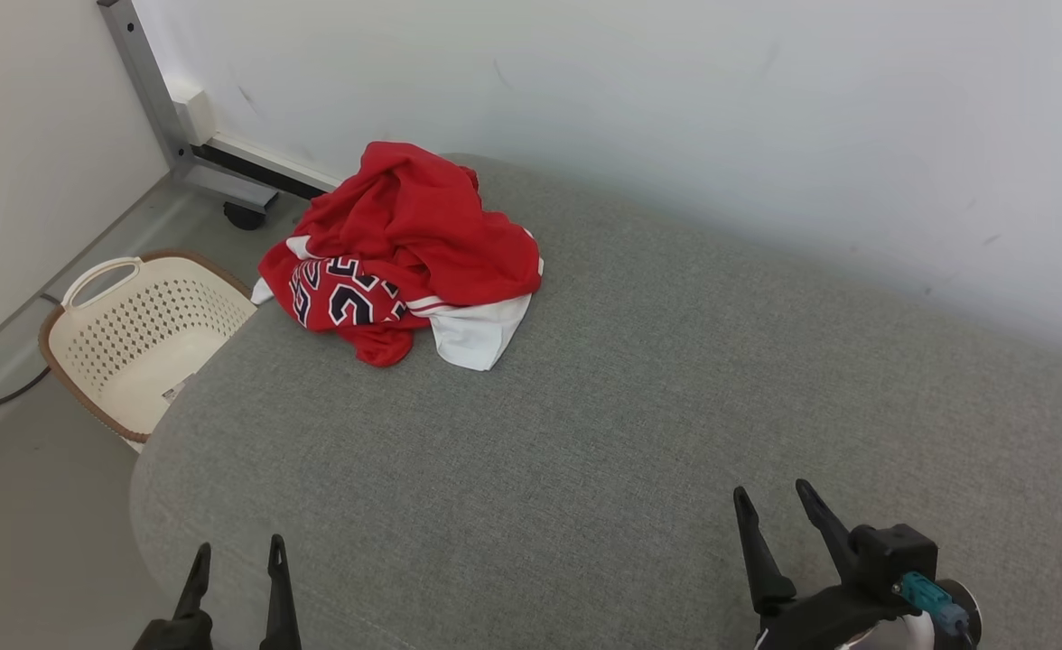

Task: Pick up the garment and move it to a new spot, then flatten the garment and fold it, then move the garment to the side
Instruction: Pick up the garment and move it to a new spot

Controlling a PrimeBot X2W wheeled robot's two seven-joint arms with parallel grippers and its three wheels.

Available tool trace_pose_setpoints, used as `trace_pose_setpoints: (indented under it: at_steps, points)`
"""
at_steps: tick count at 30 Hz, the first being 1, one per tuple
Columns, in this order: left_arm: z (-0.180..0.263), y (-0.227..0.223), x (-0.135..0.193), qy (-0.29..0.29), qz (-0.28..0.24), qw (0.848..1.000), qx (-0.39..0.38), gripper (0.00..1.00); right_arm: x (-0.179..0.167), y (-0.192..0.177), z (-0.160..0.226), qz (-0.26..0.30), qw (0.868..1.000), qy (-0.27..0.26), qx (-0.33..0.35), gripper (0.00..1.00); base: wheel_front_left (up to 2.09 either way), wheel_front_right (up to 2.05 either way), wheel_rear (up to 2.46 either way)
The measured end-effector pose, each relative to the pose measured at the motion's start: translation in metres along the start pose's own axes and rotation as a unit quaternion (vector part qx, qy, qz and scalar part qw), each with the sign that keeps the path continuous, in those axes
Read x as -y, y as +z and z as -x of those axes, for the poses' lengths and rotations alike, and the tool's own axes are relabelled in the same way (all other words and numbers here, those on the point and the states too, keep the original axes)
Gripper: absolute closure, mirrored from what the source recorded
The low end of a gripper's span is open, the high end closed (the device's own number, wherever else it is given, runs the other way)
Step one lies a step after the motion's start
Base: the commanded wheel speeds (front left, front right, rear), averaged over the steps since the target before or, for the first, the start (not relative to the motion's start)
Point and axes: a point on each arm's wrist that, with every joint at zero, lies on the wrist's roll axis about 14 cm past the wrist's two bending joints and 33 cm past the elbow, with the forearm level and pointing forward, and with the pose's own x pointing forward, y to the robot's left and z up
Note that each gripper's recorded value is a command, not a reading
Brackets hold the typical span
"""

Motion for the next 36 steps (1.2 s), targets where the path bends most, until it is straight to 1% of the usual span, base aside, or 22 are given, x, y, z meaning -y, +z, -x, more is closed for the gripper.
trace_pose_setpoints:
  at_steps: [5,8,11,14,16,19,21,22,23,25,26,27,28,30,32,33,36]
  points:
    - [-0.003,-0.009,0.008,-0.016,0.012,1.000,-0.015,0.00,0.000,0.002,-0.001,0.000,1.000,0.001,0.004,0.00,0.00,0.00,0.00]
    - [-0.021,0.004,0.020,-0.035,0.019,0.999,-0.001,0.00,0.004,0.002,-0.001,-0.002,1.000,-0.005,0.005,0.00,0.00,0.00,0.00]
    - [-0.044,0.017,0.035,-0.058,0.014,0.998,0.003,0.00,0.006,0.002,-0.002,0.002,1.000,-0.005,0.004,0.00,0.00,0.00,0.00]
    - [-0.074,0.031,0.044,-0.066,0.023,0.998,-0.001,0.00,0.006,0.003,-0.004,0.010,1.000,-0.003,0.000,0.00,0.00,0.00,0.00]
    - [-0.095,0.039,0.051,-0.069,0.038,0.997,-0.017,0.00,0.008,0.003,-0.006,0.016,1.000,-0.003,-0.003,0.00,0.00,0.00,0.00]
    - [-0.128,0.052,0.067,-0.082,0.037,0.995,-0.037,0.00,0.016,0.008,-0.010,0.026,1.000,-0.009,-0.002,0.00,0.00,0.00,0.00]
    - [-0.151,0.061,0.076,-0.092,0.025,0.994,-0.055,0.00,0.024,0.013,-0.012,0.030,0.999,-0.016,0.004,0.00,0.00,0.00,0.00]
    - [-0.161,0.061,0.079,-0.093,0.031,0.993,-0.071,0.00,0.027,0.014,-0.012,0.031,0.999,-0.019,0.005,0.00,0.00,0.00,0.00]
    - [-0.170,0.060,0.083,-0.097,0.034,0.991,-0.087,0.00,0.031,0.015,-0.012,0.032,0.999,-0.023,0.005,0.00,0.00,0.00,0.00]
    - [-0.188,0.057,0.093,-0.106,0.022,0.987,-0.114,0.00,0.041,0.020,-0.013,0.039,0.999,-0.034,0.011,0.00,0.00,0.00,0.00]
    - [-0.203,0.049,0.105,-0.113,0.020,0.983,-0.146,0.00,0.053,0.026,-0.013,0.043,0.998,-0.048,0.019,0.00,0.00,0.00,0.00]
    - [-0.203,0.049,0.105,-0.113,0.020,0.983,-0.146,0.00,0.053,0.026,-0.013,0.043,0.998,-0.048,0.019,0.00,0.00,0.00,0.00]
    - [-0.216,0.038,0.118,-0.117,0.031,0.977,-0.176,0.00,0.064,0.026,-0.010,0.042,0.997,-0.062,0.019,0.00,0.00,0.00,0.00]
    - [-0.223,0.036,0.123,-0.120,0.032,0.975,-0.182,0.00,0.070,0.026,-0.008,0.042,0.997,-0.069,0.019,0.00,0.00,0.00,0.00]
    - [-0.246,0.031,0.134,-0.116,0.041,0.973,-0.196,0.00,0.087,0.023,-0.001,0.042,0.995,-0.091,0.015,0.00,0.00,0.00,0.00]
    - [-0.246,0.031,0.134,-0.116,0.041,0.973,-0.196,0.00,0.087,0.023,-0.001,0.042,0.995,-0.091,0.015,0.00,0.00,0.00,0.00]
    - [-0.263,0.014,0.135,-0.098,0.032,0.970,-0.220,0.00,0.102,0.007,0.015,0.032,0.992,-0.118,-0.007,0.00,0.00,0.00,0.00]
